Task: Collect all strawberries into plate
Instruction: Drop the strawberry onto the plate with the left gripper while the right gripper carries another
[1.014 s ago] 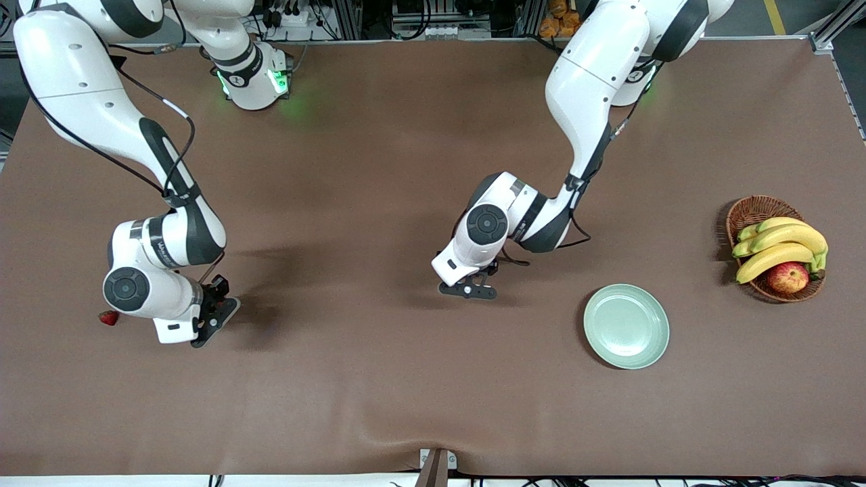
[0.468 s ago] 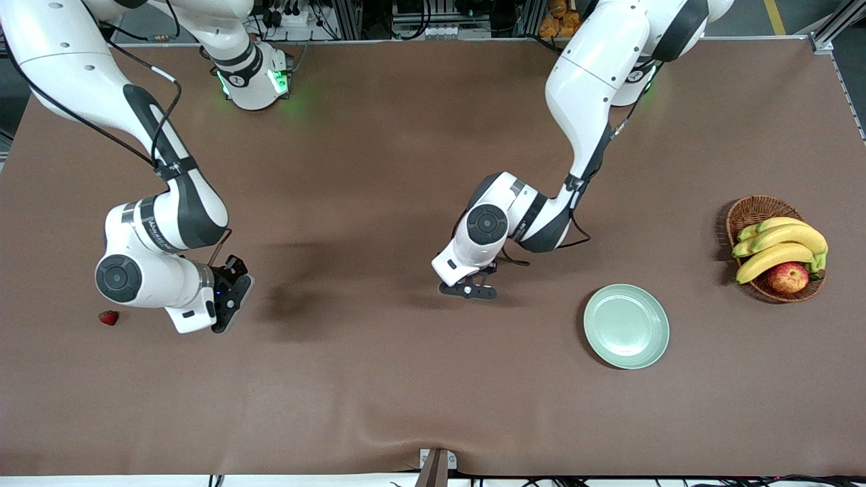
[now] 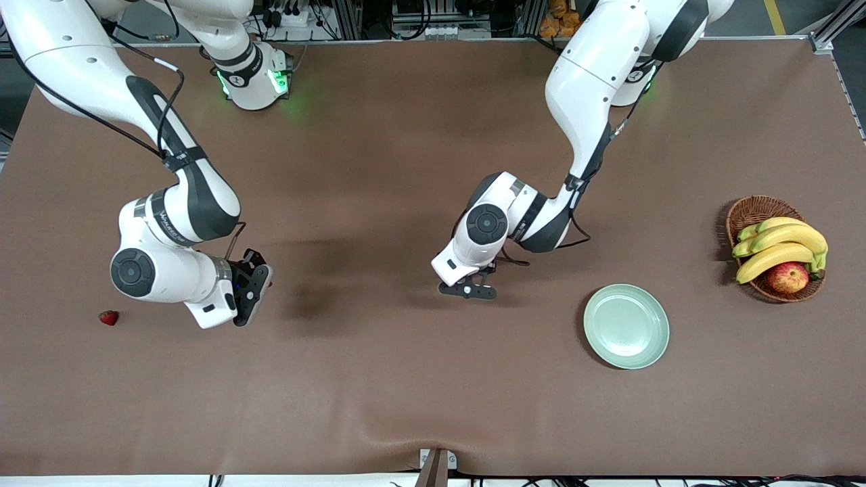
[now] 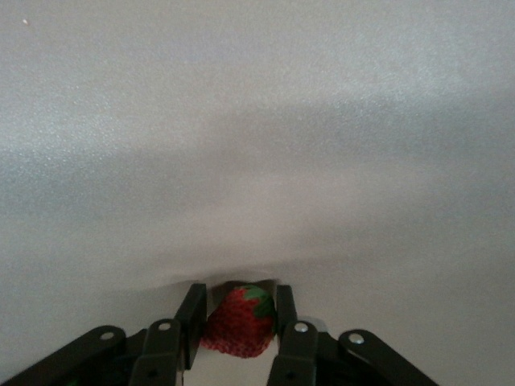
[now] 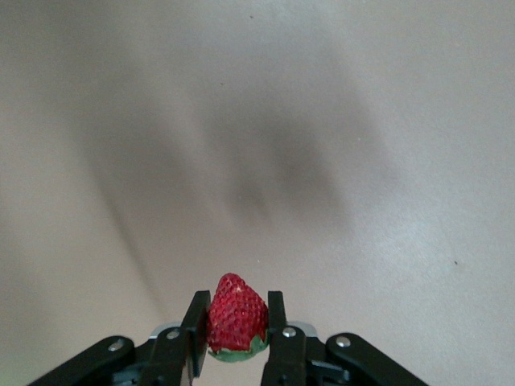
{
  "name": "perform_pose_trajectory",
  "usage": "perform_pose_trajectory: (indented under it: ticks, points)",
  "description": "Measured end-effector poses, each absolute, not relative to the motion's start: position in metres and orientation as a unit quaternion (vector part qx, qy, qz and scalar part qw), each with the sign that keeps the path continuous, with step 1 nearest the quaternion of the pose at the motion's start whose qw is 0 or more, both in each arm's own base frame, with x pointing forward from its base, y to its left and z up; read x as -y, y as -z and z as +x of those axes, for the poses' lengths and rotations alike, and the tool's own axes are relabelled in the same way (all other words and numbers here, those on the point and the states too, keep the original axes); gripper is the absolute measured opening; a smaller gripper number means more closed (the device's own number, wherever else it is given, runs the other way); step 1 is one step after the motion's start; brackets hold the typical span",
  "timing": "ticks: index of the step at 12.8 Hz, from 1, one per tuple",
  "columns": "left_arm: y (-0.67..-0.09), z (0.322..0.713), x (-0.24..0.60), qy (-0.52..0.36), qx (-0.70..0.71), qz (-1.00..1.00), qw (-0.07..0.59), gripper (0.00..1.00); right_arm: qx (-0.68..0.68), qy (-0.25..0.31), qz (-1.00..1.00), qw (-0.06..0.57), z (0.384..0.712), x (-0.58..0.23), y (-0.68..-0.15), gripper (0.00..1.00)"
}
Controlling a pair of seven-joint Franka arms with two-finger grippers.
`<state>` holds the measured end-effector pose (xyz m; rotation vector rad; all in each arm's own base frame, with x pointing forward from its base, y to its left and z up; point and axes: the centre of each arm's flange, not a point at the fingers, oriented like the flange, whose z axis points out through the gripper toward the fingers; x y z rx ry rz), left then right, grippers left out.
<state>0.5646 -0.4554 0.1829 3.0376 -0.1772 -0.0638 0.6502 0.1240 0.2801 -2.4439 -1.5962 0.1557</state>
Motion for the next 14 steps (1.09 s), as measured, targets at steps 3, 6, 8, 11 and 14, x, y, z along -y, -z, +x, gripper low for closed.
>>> perform_pose_trajectory:
  ticks: [3, 6, 8, 11, 14]
  points:
    - [-0.208, 0.582, 0.442, 0.012, 0.046, 0.998, 0.05, 0.4, 0.549, -0.047, -0.825, 0.126, 0.645, -0.144, -0.283, 0.33]
    - [-0.249, 0.615, 0.399, 0.0, 0.038, 0.998, 0.045, 0.4, 0.564, -0.032, -0.812, 0.148, 0.635, -0.19, -0.282, 0.33]
    - [-0.26, 0.646, 0.348, -0.015, 0.052, 0.998, 0.032, 0.4, 0.59, -0.024, -0.794, 0.146, 0.623, -0.236, -0.281, 0.33]
    - [-0.269, 0.683, 0.269, -0.025, 0.065, 0.997, 0.03, 0.4, 0.627, 0.014, -0.765, 0.146, 0.599, -0.315, -0.284, 0.33]
    - [-0.274, 0.699, 0.22, -0.023, 0.078, 0.996, 0.026, 0.4, 0.633, 0.055, -0.753, 0.17, 0.576, -0.376, -0.264, 0.33]
